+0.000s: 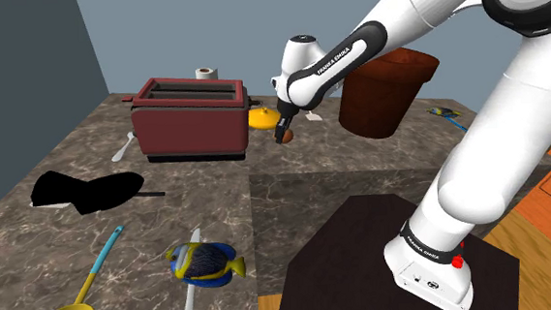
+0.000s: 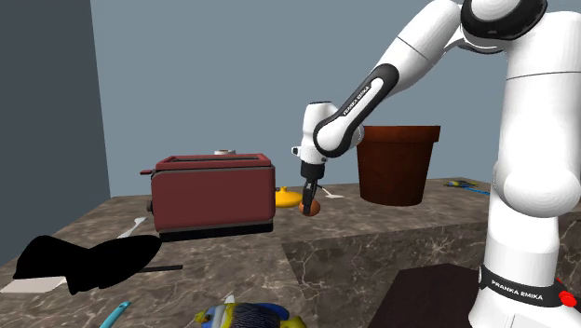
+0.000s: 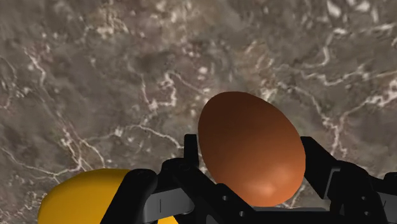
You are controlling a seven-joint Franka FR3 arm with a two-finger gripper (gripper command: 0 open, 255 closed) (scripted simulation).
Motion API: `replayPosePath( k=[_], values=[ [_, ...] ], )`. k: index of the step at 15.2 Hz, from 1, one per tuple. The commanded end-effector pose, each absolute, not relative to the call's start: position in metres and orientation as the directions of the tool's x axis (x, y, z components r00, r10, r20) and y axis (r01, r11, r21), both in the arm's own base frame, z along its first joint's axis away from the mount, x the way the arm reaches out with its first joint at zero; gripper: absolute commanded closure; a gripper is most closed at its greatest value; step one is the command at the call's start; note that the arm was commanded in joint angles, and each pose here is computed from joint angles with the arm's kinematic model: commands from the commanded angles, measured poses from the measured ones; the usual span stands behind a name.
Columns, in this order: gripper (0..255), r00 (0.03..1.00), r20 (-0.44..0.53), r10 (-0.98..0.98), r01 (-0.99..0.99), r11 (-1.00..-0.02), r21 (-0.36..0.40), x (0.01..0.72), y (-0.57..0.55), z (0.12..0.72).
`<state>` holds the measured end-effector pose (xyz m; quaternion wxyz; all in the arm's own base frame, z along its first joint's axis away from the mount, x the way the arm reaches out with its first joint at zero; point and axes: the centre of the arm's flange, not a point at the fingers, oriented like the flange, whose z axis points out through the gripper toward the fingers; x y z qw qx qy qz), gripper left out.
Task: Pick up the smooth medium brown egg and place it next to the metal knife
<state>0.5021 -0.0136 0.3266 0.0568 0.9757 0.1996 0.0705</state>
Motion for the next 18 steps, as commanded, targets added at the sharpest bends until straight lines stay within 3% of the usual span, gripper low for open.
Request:
replayPosePath(
  k=[1, 7, 18],
  values=[
    [255, 0.91, 0.115, 0.398, 0.382, -0.914, 0.139, 0.502, -0.014, 0.327],
    [255, 0.91, 0.115, 0.398, 0.382, -0.914, 0.139, 0.502, -0.014, 0.326],
    [255, 0.91, 0.115, 0.398, 0.382, -0.914, 0.139, 0.502, -0.014, 0.384]
  ],
)
